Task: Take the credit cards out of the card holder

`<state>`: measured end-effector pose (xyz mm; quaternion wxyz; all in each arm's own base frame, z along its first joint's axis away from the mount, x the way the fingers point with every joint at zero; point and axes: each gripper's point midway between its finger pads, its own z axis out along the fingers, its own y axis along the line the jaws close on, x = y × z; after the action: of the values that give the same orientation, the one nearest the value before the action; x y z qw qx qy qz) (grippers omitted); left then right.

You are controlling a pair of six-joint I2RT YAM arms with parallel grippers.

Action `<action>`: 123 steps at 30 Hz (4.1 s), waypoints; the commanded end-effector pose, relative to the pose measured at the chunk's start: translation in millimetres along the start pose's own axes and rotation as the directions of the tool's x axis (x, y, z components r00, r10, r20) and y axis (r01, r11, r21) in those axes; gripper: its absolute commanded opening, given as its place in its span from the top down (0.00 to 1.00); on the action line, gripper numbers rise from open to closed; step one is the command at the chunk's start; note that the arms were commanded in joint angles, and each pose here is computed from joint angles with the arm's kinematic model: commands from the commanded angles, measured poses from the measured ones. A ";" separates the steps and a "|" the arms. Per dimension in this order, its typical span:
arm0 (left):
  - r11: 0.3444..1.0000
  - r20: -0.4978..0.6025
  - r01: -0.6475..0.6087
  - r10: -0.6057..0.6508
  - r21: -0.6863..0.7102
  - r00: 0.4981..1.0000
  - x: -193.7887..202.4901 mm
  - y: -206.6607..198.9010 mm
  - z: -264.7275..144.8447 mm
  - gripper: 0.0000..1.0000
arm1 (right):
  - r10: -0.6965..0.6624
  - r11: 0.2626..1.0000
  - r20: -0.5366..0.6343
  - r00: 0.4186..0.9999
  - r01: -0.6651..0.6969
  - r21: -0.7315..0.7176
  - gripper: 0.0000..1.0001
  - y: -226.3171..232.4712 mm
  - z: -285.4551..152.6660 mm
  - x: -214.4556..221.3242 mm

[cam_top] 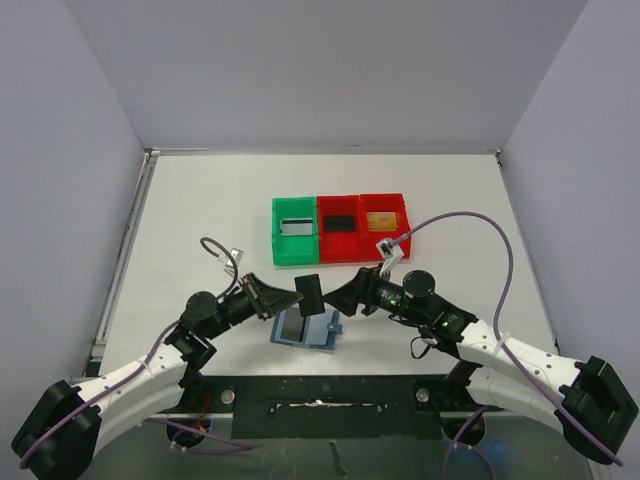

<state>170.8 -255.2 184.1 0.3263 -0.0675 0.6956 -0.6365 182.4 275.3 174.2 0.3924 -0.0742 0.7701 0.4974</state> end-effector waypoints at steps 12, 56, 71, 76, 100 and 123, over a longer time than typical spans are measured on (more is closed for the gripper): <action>0.985 -0.024 -0.021 0.025 0.169 0.999 5.4 -35.6 -8.2 1.00 | -0.008 0.943 -0.052 0.999 -0.010 -0.332 0.54 61.9 6.6 -14.1; 0.945 0.067 -0.100 0.127 -0.312 0.990 -17.1 38.5 -29.5 0.28 | -0.769 0.549 -0.040 0.638 0.691 0.471 1.00 -48.6 -26.2 -130.8; 0.891 0.015 -0.134 0.155 -0.434 0.988 -17.6 55.5 -35.9 0.27 | -0.953 0.050 -0.287 0.097 0.985 0.167 1.00 -69.1 39.0 -163.7; 0.886 0.011 -0.135 0.156 -0.444 0.988 -18.2 55.4 -37.5 0.26 | -0.947 0.104 -0.295 0.128 0.990 0.098 1.00 -78.8 66.0 -161.0; 0.869 -0.048 -0.180 0.178 -0.460 0.983 -20.9 39.1 -41.3 0.26 | -0.808 0.016 -0.588 0.040 0.999 0.046 1.00 -183.0 122.0 -166.4; 0.838 -0.023 -0.124 0.132 -0.532 0.991 -20.8 50.5 -51.6 0.26 | -0.785 -0.040 -0.614 -0.081 0.996 -0.080 0.91 -212.0 157.3 -153.4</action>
<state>170.3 -195.1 128.2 0.3242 -0.1048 0.8541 -0.3929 464.4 253.4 76.1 0.4000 -0.6277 0.6583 -0.1121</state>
